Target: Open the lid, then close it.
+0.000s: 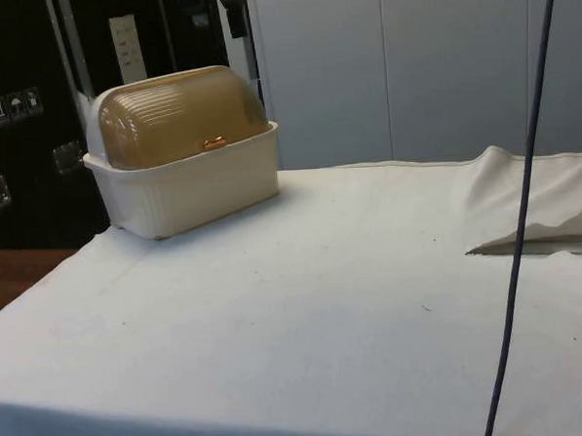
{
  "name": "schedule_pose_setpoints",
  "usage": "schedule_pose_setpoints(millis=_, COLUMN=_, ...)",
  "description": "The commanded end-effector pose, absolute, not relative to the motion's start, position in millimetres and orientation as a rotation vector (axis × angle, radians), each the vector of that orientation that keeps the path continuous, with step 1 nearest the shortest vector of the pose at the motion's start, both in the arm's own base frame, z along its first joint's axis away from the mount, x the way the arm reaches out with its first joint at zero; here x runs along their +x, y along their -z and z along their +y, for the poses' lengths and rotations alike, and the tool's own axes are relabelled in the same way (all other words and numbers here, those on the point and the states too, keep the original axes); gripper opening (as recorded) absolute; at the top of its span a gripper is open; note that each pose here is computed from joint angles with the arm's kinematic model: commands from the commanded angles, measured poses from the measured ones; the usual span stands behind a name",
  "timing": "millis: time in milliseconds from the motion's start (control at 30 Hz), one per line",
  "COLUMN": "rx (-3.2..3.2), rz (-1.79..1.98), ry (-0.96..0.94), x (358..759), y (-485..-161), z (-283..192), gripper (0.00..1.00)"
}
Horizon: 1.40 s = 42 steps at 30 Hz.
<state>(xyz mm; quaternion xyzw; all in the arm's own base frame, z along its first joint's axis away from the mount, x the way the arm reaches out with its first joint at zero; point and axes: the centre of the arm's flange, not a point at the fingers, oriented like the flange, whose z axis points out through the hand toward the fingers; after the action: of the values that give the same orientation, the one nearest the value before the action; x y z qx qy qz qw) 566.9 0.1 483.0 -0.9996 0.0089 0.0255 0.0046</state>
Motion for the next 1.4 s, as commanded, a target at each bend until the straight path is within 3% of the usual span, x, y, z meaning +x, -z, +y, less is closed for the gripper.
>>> schedule_pose_setpoints(millis=0, rx=-3.131, rz=0.028, ry=-0.08, x=566.9, y=-483.0, z=0.1, gripper=0.99)
schedule_pose_setpoints(millis=100, rx=-3.131, rz=0.028, ry=-0.08, x=566.9, y=-483.0, z=0.1, gripper=0.84)
schedule_pose_setpoints(millis=133, rx=-3.131, rz=0.028, ry=-0.08, x=566.9, y=-483.0, z=0.1, gripper=0.72)
schedule_pose_setpoints(millis=233, rx=-3.131, rz=0.028, ry=-0.08, x=566.9, y=-483.0, z=0.1, gripper=0.55)
schedule_pose_setpoints(millis=267, rx=-3.131, rz=0.028, ry=-0.08, x=566.9, y=-483.0, z=0.1, gripper=0.55)
schedule_pose_setpoints(millis=367, rx=-3.131, rz=0.028, ry=-0.08, x=566.9, y=-483.0, z=0.1, gripper=0.38)
schedule_pose_setpoints(millis=400, rx=-3.131, rz=0.028, ry=-0.08, x=566.9, y=-483.0, z=0.1, gripper=0.28)
schedule_pose_setpoints(millis=533, rx=-3.131, rz=0.028, ry=-0.08, x=566.9, y=-483.0, z=0.1, gripper=0.03)
schedule_pose_setpoints(millis=600, rx=-3.131, rz=0.028, ry=-0.075, x=566.9, y=-482.9, z=0.1, gripper=0.0)
schedule_pose_setpoints(millis=1367, rx=-3.129, rz=0.092, ry=0.108, x=569.9, y=-459.5, z=-2.1, gripper=0.0)
